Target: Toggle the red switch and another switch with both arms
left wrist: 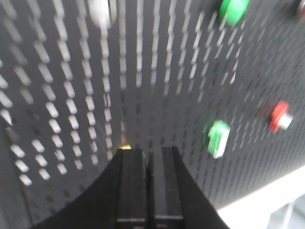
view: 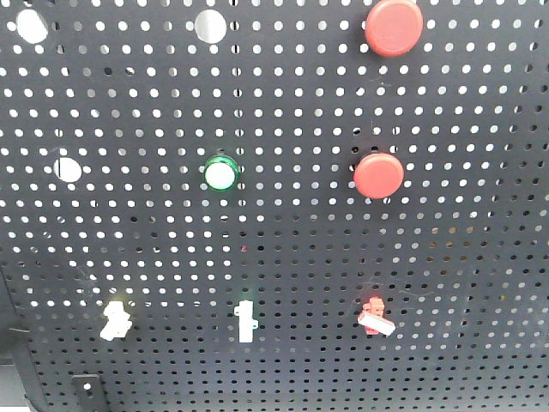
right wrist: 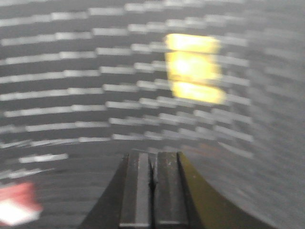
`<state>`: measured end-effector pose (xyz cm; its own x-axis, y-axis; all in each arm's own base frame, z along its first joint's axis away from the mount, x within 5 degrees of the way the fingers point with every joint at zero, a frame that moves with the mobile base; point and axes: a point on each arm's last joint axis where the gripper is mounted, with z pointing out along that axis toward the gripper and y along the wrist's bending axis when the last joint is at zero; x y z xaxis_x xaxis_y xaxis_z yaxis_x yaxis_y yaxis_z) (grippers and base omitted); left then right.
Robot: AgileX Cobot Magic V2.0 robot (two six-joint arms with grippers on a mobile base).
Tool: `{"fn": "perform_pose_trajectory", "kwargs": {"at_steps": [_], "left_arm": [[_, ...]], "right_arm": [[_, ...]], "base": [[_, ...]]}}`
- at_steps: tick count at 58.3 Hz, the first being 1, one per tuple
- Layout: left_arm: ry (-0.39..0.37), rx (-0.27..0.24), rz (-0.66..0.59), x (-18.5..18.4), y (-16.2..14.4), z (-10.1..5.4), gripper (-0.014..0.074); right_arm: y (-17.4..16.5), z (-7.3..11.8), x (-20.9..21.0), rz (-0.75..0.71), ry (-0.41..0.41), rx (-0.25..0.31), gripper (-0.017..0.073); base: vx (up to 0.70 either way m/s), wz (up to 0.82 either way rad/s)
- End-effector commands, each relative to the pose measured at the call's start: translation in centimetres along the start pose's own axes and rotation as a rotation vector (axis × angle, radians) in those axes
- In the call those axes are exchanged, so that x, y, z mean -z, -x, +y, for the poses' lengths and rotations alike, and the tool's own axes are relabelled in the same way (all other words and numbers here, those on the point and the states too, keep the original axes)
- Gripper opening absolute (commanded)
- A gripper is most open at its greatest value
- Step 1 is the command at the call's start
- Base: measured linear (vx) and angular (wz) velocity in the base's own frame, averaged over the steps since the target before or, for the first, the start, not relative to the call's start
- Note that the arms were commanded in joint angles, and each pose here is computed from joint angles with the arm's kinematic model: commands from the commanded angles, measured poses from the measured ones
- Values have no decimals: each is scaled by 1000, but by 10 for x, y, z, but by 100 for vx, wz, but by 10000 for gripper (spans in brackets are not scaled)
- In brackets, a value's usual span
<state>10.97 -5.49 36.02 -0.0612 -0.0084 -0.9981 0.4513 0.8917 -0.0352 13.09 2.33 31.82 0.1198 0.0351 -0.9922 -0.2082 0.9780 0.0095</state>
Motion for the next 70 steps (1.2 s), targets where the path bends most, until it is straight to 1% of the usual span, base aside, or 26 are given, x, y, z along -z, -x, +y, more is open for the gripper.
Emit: {"fn": "perform_pose_trajectory", "kwargs": {"at_steps": [1,4,6,9,14,19,21,22,26,29,37,42,49,53,55,59,64,67,70], "left_arm": [[0,-2,-123,7,20,-1,2],[0,-2,-125,8,20,-1,2],[0,-2,-127,8,20,-1,2],[1,-2,-129,8,20,-1,2],[1,-2,-132,8,20,0,2],[1,-2,-132,8,20,0,2],[1,-1,-132,8,20,-1,2],[1,2,-132,8,20,-1,2],[0,5,-132,8,20,-1,2],[0,5,-132,8,20,-1,2],[0,5,-132,8,20,-1,2],[0,5,-132,8,20,-1,2],[1,3,-133,8,21,-1,2],[1,3,-135,8,21,0,2],[1,3,-136,8,21,0,2],[2,3,-143,8,21,0,2],[2,3,-148,8,22,0,2],[2,3,-149,8,22,0,2],[2,3,-149,8,22,0,2]], "right_arm": [[9,22,-13,-72,202,40,-6],[3,30,-21,-27,258,4,-6],[-1,36,-26,1,289,-10,-6],[-3,43,-35,24,329,-11,-6],[0,56,-51,41,388,4,-6],[6,65,-66,41,411,-10,-6],[8,67,-72,41,409,-29,-6],[10,68,-77,42,402,-51,-6],[13,69,-86,37,384,-104,-6],[14,69,-92,39,379,-118,-6],[11,73,-102,33,393,-133,-6],[5,74,-106,55,392,-135,-6],[-3,79,-105,140,392,-154,-6],[-8,85,-102,198,402,-141,-6],[-12,87,-101,240,396,-127,-6],[-19,87,-99,313,374,-117,-6],[-31,83,-96,444,313,-113,-6],[-37,81,-94,517,275,-122,-6],[-41,80,-92,569,255,-108,-6]], "base": [[0,0],[0,0],[0,0],[0,0],[0,0],[0,0],[0,0],[0,0],[0,0],[0,0],[0,0],[0,0],[0,0],[0,0],[0,0],[0,0],[0,0],[0,0],[0,0]]}}
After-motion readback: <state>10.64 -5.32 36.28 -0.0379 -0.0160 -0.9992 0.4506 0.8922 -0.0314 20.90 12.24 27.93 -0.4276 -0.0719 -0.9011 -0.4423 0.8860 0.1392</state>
